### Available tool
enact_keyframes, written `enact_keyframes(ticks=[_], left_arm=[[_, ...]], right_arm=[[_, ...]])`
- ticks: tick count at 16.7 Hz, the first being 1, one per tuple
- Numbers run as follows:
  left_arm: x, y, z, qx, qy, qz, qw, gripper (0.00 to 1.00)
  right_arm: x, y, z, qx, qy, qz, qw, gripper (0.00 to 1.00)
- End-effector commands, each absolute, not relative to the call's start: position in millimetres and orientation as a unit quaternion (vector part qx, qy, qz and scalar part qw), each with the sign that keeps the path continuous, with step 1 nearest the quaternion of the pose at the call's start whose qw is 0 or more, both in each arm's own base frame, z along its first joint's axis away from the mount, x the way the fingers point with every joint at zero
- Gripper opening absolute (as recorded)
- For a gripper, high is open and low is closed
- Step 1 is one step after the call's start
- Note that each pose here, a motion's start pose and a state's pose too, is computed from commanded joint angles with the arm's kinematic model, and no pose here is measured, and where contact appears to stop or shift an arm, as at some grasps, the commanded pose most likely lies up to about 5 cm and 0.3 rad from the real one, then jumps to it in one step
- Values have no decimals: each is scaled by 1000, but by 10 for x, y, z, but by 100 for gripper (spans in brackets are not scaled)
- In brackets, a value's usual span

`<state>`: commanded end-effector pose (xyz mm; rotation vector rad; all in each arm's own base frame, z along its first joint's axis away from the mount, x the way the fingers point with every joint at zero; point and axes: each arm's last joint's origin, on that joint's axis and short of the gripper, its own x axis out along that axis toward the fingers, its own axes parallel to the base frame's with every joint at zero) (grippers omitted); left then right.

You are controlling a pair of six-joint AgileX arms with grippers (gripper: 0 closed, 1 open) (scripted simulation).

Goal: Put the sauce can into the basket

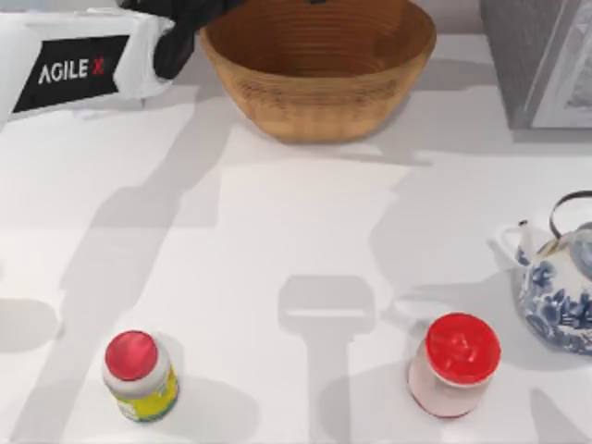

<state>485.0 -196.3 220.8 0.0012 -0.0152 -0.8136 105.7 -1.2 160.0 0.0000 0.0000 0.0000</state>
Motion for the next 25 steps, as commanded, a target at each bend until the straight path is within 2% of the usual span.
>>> enact_keyframes(ticks=[7,20,25], left_arm=[[4937,-2111,2101,0,0,-396,918,0],[4937,-2111,2101,0,0,-396,918,98],[4937,-2111,2101,0,0,-396,918,100]], right_arm=[[1057,-12,1600,0,0,0,1000,100],[1057,-12,1600,0,0,0,1000,100],[1057,-12,1600,0,0,0,1000,100]])
